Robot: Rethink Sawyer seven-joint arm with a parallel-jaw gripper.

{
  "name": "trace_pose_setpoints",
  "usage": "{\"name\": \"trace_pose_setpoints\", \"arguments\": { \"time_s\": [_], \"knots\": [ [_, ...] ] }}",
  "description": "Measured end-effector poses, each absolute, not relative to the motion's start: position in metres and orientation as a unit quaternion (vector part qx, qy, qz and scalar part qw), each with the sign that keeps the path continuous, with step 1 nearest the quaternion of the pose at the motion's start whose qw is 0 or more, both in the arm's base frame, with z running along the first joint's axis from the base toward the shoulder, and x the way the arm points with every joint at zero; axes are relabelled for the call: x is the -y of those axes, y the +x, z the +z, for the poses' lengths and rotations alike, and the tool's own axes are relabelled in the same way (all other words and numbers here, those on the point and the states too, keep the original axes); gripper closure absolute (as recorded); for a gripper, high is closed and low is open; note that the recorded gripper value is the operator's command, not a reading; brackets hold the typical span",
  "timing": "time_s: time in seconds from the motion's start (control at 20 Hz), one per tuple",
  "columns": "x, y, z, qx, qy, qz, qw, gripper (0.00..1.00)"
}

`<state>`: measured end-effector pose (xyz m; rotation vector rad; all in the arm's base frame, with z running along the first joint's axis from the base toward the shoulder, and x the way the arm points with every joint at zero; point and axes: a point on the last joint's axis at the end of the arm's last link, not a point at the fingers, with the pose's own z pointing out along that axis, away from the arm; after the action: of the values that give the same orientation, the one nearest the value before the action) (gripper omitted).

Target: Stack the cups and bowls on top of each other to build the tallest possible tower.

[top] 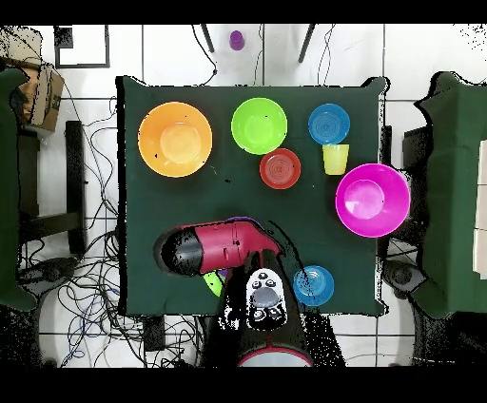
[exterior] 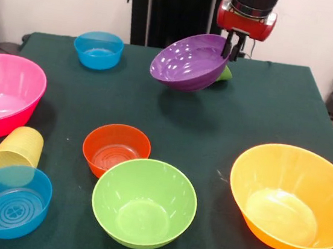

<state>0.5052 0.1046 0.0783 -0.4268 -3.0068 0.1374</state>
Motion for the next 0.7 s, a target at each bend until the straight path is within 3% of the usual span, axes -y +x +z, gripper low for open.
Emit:
{"name": "trace_pose_setpoints", "arguments": {
  "time_s": [0.7],
  "knots": [
    [-0.068, 0.513, 0.099, 0.986, -0.163, 0.013, -0.014, 1.00]
  ]
}}
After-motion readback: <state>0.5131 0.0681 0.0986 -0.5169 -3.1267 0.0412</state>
